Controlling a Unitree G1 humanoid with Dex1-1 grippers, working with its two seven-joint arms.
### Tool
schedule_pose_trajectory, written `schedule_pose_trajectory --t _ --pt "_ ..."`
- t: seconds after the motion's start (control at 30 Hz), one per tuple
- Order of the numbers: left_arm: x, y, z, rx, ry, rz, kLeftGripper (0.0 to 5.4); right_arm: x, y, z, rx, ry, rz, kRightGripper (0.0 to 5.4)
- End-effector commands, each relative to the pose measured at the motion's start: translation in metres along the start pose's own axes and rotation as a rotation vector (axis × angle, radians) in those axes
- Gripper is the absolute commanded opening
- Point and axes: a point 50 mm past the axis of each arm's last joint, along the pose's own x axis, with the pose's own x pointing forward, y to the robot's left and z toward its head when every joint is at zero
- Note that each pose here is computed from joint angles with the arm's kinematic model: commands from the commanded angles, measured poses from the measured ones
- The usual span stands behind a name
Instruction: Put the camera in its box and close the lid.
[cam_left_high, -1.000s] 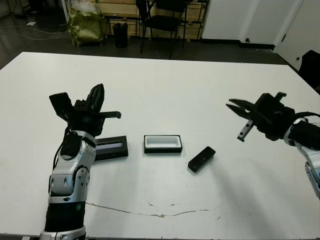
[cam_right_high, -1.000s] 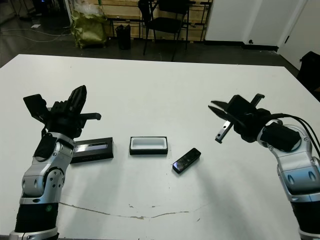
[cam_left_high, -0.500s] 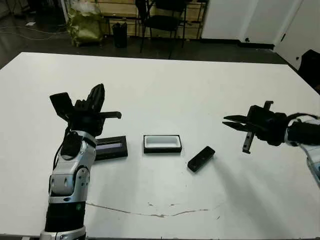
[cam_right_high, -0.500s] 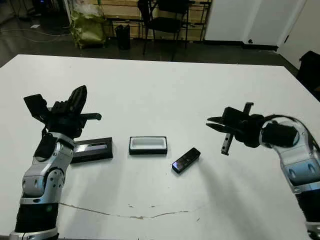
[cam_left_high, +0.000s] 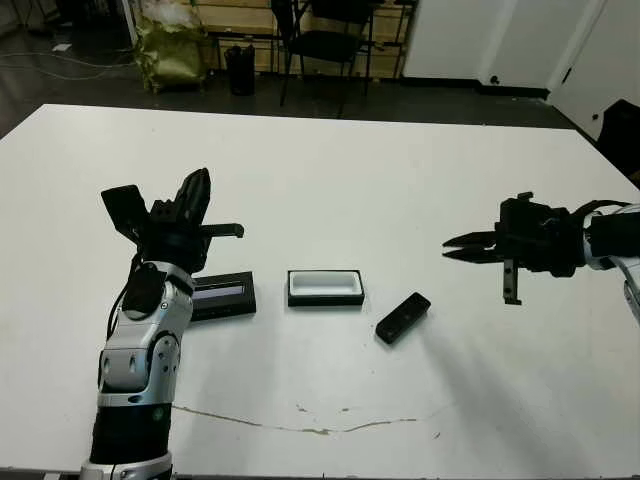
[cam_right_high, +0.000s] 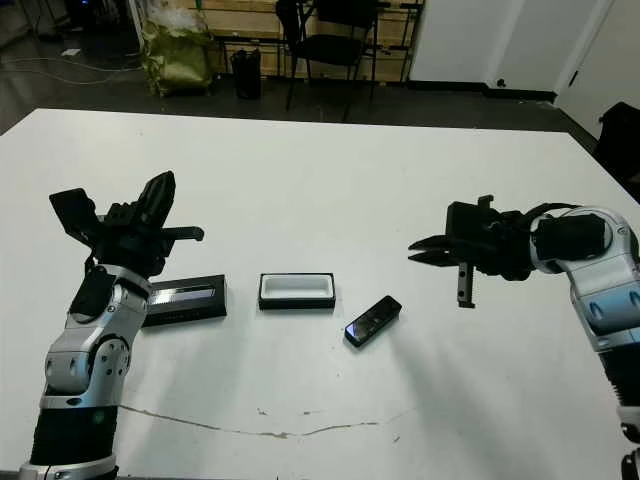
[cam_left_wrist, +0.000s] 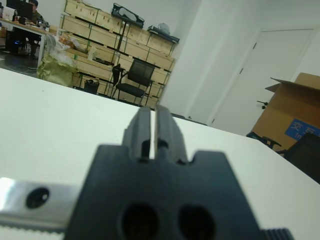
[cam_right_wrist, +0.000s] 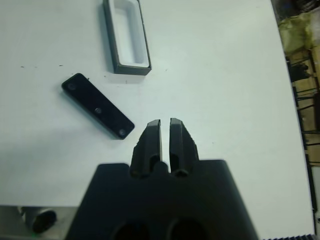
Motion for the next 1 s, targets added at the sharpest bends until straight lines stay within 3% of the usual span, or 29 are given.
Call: schedule_pose_trajectory --t 0.03,0.63,1.0 --pt "-0.002 0.003 -0.004 0.01 0.021 0.009 0.0 0.004 -0.002 -0.001 0.015 0.041 0.04 0.02" --pt "-0.003 0.003 -0.005 0.005 0.026 0.027 0.0 0.02 0.011 -0.014 0.057 0.115 0.199 0.02" --pt "-0.004 0.003 -0.005 0.009 0.032 0.036 0.0 0.03 0.011 -0.016 -0.045 0.184 0.34 0.02"
